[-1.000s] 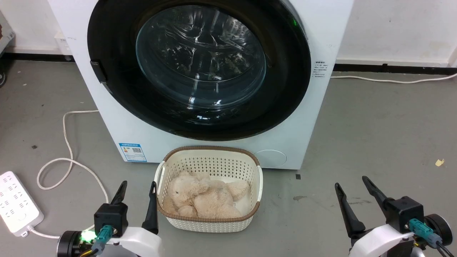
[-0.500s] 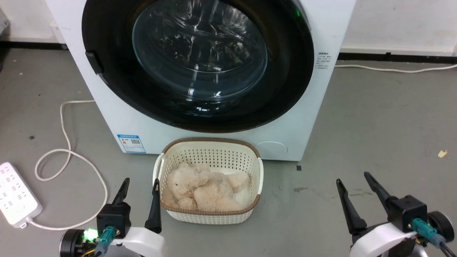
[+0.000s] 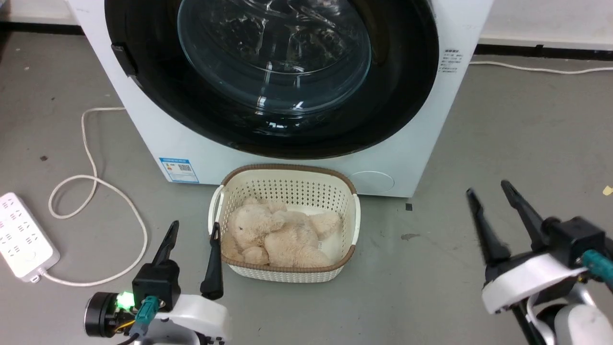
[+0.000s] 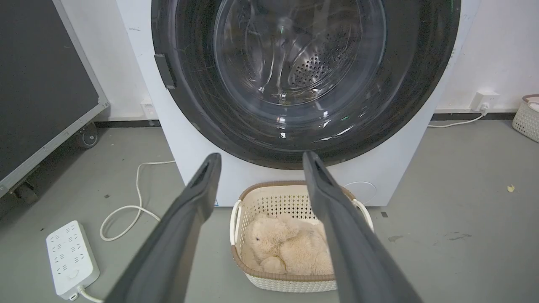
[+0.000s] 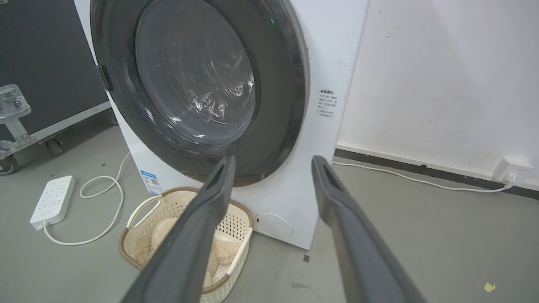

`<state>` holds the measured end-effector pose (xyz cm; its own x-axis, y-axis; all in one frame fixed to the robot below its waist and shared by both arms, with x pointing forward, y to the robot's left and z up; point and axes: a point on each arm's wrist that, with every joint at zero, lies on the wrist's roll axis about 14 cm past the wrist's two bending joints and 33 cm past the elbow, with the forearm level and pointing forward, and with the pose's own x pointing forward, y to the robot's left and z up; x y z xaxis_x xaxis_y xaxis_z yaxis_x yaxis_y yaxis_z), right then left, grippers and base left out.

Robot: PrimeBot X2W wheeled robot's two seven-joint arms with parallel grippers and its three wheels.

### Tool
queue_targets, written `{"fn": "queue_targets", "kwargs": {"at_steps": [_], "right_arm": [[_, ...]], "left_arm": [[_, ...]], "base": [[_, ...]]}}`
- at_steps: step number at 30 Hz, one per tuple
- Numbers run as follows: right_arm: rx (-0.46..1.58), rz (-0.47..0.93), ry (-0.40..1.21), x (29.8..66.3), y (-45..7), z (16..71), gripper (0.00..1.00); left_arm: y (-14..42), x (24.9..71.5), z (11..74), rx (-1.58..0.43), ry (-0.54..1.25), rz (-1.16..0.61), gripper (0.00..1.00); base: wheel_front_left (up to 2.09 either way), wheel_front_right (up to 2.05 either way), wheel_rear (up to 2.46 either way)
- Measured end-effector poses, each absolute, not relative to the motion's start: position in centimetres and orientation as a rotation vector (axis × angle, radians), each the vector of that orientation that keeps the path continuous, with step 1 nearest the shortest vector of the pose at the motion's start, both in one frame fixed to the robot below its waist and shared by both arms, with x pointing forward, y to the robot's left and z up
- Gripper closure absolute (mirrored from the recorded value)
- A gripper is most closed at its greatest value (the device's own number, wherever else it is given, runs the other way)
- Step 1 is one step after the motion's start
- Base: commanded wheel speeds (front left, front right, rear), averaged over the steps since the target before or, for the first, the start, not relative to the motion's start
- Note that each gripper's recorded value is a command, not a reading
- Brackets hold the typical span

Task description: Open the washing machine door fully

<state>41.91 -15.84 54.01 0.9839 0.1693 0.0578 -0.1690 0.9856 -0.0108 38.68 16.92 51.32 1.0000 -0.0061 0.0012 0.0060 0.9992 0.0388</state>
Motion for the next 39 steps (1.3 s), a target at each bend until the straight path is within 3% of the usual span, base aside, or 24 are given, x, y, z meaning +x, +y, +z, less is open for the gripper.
{"fn": "queue_targets", "kwargs": {"at_steps": [1, 28, 39], "right_arm": [[0.004, 0.169, -0.064, 42.2, -15.9, 54.2, 1.00], [0.421, 0.096, -0.044, 53.0, -18.1, 57.1, 1.00], [0.630, 0.135, 0.120, 58.0, -16.5, 54.9, 1.00]], "left_arm": [[16.9, 38.7, 51.3, 0.039, -0.003, -0.005, 0.00], [17.3, 40.2, 50.9, 0.044, -0.027, 0.024, 0.00], [17.7, 41.3, 50.2, 0.051, -0.029, 0.043, 0.00]], "base": [[0.00, 0.00, 0.00], [0.00, 0.00, 0.00], [0.00, 0.00, 0.00]]}}
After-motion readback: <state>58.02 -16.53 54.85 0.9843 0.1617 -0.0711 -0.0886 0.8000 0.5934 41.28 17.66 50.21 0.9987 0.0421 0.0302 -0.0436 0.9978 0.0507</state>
